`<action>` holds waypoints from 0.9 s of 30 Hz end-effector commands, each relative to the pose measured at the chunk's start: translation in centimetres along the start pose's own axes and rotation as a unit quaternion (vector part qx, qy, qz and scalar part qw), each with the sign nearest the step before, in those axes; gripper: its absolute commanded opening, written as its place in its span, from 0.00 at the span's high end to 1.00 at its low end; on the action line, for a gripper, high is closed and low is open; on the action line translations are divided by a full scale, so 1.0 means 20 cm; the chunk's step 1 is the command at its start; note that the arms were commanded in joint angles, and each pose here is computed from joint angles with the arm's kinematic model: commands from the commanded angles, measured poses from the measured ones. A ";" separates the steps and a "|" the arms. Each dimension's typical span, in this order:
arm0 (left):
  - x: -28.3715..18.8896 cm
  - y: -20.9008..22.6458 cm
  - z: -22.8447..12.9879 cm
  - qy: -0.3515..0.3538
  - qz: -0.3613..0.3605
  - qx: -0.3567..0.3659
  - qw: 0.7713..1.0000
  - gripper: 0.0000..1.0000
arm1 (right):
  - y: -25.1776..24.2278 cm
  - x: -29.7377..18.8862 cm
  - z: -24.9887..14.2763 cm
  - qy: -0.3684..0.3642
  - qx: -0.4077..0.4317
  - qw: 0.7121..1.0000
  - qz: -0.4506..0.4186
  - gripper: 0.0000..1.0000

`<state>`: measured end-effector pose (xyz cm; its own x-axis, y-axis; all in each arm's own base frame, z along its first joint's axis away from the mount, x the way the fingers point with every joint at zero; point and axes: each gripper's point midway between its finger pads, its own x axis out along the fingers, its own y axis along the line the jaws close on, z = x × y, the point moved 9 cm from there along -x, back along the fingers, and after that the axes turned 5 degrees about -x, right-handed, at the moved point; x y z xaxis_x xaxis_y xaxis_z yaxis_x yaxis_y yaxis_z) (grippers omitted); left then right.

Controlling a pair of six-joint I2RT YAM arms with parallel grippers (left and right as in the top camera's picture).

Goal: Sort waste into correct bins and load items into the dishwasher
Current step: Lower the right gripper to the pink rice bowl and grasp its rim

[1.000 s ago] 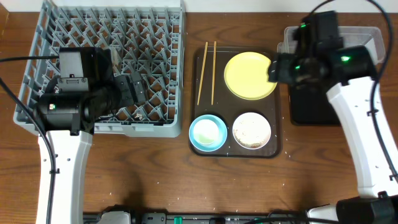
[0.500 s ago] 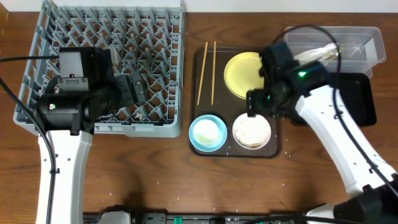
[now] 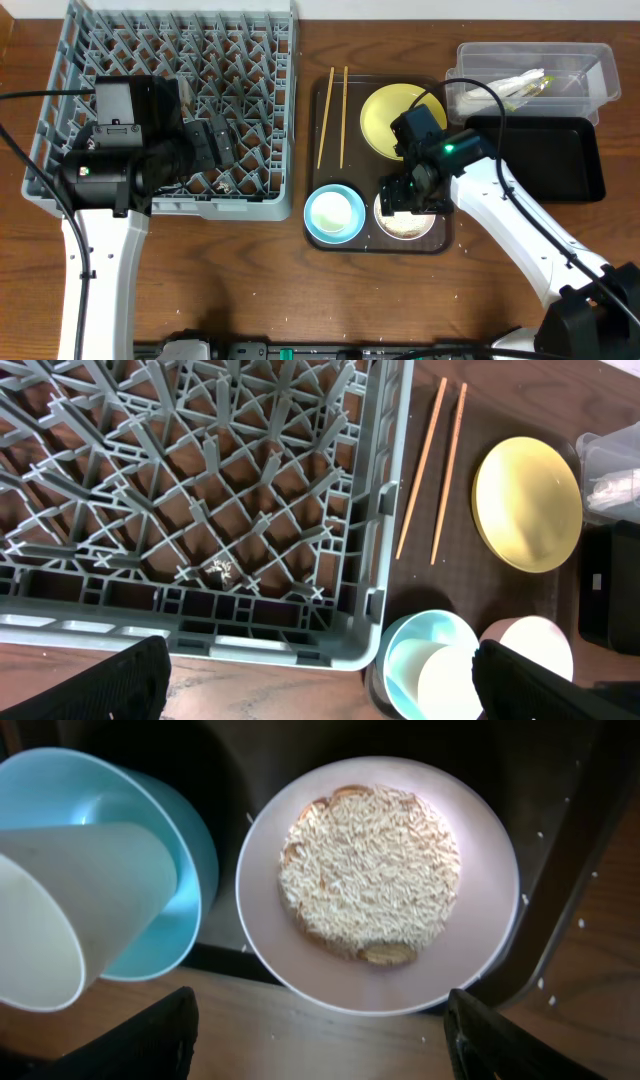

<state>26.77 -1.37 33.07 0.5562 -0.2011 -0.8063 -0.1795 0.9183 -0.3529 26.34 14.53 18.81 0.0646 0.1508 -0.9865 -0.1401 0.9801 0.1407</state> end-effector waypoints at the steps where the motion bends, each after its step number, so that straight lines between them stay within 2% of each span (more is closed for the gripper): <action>1: 0.01 0.00 0.00 0.004 -0.004 -0.007 1.000 0.02 | 0.00 0.05 -0.04 0.012 0.003 1.000 -0.001 0.23; 11: 0.01 0.00 0.00 0.004 -0.004 -0.007 1.000 0.02 | -0.01 0.07 -0.04 0.007 0.001 1.000 -0.003 0.23; 16: 0.01 0.00 0.00 0.004 -0.004 -0.007 1.000 0.02 | 0.05 0.07 0.00 -0.024 -0.013 1.000 0.010 0.29; 20: 0.01 0.00 0.00 0.004 -0.004 -0.007 1.000 0.02 | 0.09 0.07 0.03 -0.054 0.008 0.998 0.005 0.34; 27: 0.01 0.00 0.00 0.004 -0.004 -0.007 1.000 0.02 | 0.13 0.07 0.03 -0.064 0.008 0.998 0.010 0.34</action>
<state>26.77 -1.37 33.07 0.5562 -0.2011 -0.8063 -0.1795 0.9183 -0.3529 26.79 17.34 17.82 0.1799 0.2009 -0.9629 -0.1514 0.9729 0.1747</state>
